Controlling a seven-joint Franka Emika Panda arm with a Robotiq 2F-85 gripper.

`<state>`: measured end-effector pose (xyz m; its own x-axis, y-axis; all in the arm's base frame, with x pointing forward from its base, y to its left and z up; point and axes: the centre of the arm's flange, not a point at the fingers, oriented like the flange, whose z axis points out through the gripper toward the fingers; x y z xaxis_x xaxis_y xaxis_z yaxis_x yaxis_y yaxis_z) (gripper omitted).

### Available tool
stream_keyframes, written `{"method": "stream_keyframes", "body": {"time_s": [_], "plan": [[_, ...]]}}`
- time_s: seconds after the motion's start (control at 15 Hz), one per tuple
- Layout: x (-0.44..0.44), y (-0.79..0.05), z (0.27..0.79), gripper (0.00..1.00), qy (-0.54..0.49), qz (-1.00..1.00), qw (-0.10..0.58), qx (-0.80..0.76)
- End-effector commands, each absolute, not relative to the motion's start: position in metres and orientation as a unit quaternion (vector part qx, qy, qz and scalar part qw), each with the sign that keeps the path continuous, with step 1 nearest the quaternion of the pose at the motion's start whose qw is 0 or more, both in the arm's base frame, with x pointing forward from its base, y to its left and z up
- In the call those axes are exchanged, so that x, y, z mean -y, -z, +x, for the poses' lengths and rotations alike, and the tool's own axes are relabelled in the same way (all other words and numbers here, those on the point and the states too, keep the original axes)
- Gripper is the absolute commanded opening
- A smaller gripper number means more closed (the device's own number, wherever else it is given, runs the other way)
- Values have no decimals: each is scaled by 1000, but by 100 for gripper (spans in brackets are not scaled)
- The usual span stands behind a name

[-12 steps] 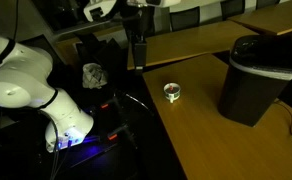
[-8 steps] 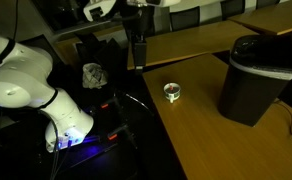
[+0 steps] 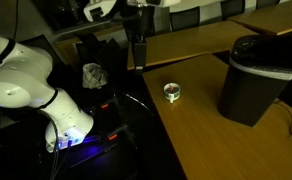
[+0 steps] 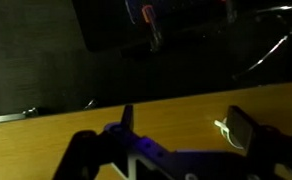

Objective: Place the marker on the table

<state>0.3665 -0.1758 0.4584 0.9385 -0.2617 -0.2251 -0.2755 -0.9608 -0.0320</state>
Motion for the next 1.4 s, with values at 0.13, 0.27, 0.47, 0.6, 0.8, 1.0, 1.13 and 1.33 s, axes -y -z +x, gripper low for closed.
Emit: {"method": "stream_keyframes", "body": {"time_s": [0.13, 0.27, 0.47, 0.6, 0.8, 1.0, 1.13, 1.33], "plan": [[163, -438, 384, 100, -94, -995, -11, -25], [141, -417, 401, 100, -76, -996, -24, 28], [100, -383, 428, 100, -49, -992, -37, 108], [71, -362, 444, 100, -31, -985, -44, 164], [39, -339, 463, 100, -1, -968, -46, 246], [24, -327, 476, 100, 30, -945, -30, 325], [22, -323, 481, 100, 46, -927, -13, 373], [18, -323, 476, 100, 42, -922, -12, 385]]}}
